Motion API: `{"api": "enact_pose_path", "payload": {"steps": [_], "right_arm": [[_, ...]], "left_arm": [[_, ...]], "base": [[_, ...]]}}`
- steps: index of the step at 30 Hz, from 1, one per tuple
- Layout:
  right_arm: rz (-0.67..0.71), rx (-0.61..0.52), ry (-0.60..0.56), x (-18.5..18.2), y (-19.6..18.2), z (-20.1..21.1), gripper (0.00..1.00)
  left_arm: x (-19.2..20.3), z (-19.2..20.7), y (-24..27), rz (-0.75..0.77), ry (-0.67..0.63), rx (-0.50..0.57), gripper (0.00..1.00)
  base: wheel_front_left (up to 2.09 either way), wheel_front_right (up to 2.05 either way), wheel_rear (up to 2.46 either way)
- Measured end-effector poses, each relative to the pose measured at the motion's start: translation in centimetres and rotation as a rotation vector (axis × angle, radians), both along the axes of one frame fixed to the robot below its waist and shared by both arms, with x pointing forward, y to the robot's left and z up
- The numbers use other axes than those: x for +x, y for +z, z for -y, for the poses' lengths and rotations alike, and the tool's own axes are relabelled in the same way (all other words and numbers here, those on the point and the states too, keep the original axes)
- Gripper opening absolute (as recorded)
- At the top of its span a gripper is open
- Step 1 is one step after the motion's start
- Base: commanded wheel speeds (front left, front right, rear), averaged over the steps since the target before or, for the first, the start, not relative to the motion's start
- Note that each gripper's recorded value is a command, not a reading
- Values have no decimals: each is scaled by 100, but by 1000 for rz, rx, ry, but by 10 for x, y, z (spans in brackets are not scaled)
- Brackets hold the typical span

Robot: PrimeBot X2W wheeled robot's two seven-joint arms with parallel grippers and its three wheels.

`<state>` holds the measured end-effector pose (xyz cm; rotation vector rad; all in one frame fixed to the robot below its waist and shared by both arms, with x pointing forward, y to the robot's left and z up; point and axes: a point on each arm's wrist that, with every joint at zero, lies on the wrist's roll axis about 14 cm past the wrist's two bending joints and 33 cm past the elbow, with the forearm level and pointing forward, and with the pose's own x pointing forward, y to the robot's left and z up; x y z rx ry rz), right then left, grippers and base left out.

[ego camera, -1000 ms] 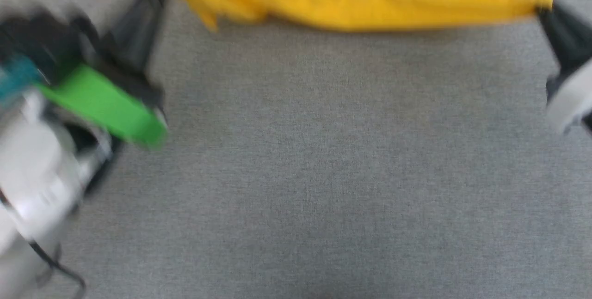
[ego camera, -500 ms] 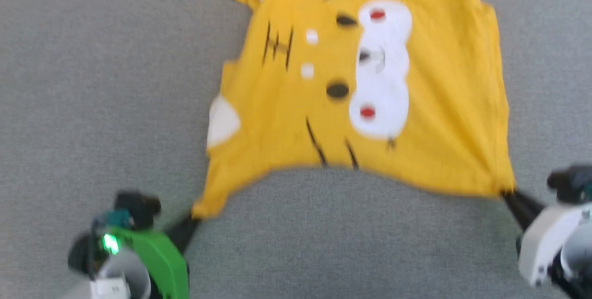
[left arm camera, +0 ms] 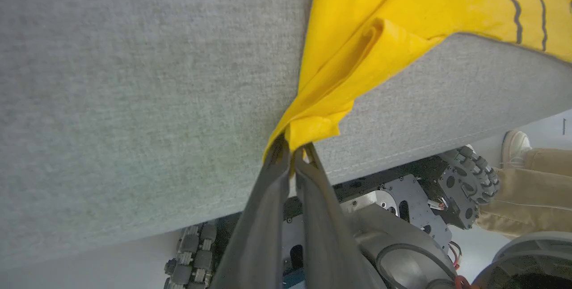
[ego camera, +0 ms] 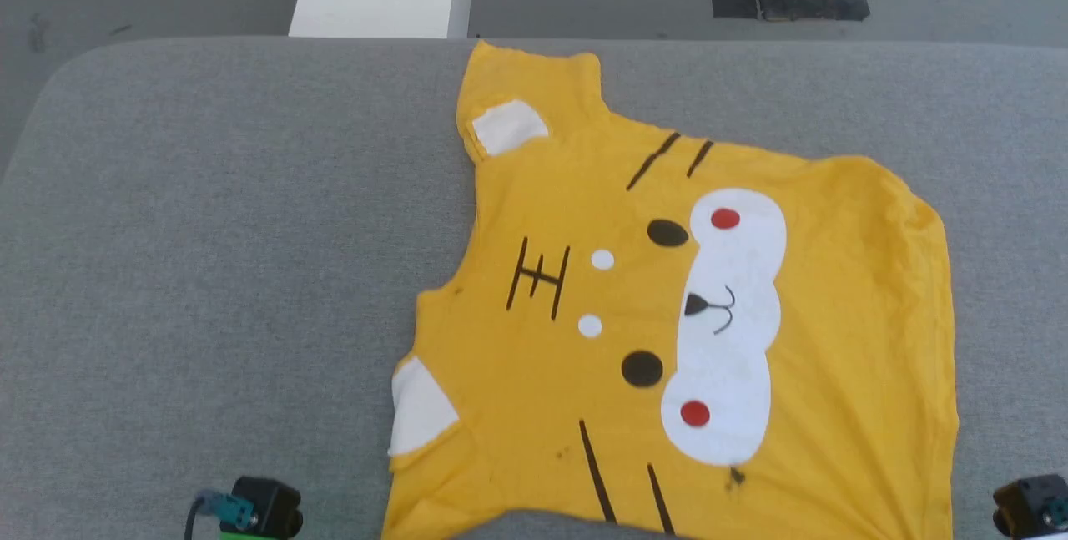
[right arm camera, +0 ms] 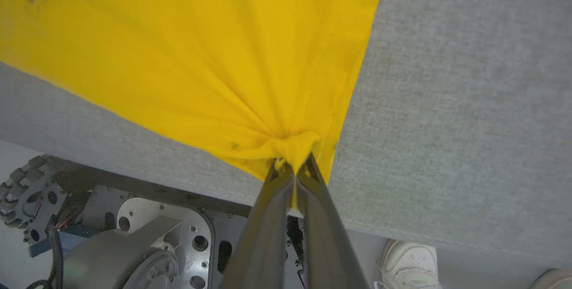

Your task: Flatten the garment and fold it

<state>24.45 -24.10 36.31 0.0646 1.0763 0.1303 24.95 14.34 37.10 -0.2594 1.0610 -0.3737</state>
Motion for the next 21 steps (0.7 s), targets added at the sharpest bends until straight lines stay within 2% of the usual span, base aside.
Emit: {"api": "enact_pose_path", "payload": {"steps": [4, 7, 13, 21], "right_arm": [[-66, -5, -8, -19, -2, 2, 0], [-53, -5, -20, -21, 5, 2, 0], [74, -17, -19, 3, 21, 3, 0], [316, -59, -11, 61, 58, 9, 0]], "left_arm": [[-18, -1, -2, -57, 8, -4, 0], [-10, -5, 5, -4, 37, -6, 0], [18, -5, 22, 139, 19, 4, 0], [84, 7, 73, 432, -71, 35, 0]], "base": [[0, 0, 0], [0, 0, 0], [0, 0, 0], [0, 0, 0]]}}
